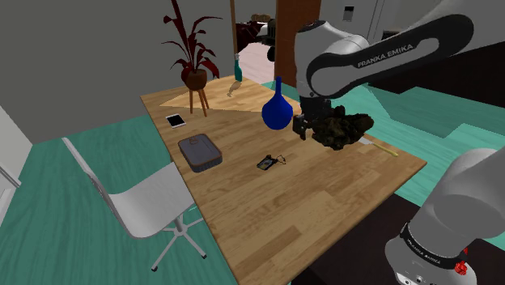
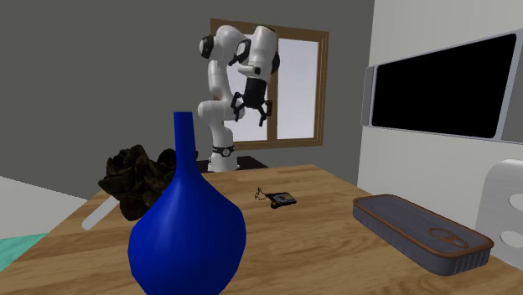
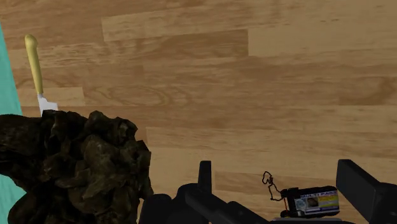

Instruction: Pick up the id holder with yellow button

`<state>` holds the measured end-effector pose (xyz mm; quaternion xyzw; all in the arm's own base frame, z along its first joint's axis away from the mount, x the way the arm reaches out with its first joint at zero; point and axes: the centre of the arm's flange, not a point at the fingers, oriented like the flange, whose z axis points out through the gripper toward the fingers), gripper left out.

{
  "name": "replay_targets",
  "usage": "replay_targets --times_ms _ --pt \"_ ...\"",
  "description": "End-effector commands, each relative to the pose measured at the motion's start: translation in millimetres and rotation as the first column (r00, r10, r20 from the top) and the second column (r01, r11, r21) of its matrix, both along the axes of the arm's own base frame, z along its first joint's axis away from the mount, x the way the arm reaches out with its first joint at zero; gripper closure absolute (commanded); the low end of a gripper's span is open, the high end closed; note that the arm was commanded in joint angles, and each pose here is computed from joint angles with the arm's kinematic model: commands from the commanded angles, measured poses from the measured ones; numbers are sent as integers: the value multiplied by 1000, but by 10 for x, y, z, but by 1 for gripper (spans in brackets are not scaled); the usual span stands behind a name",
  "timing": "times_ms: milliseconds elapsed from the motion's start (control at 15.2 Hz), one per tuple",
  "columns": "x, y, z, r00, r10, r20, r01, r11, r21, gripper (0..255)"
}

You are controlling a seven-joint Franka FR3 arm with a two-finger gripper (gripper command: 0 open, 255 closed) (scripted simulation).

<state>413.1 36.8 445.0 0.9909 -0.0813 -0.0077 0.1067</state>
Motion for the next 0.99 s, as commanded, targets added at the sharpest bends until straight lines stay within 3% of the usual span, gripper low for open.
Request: replay_targets --times_ms 0,924 --pt "194 22 -204 1000 -17 -3 17 1000 -12 0" --pt "1404 20 -1682 991 -134 -27 130 986 -103 0"
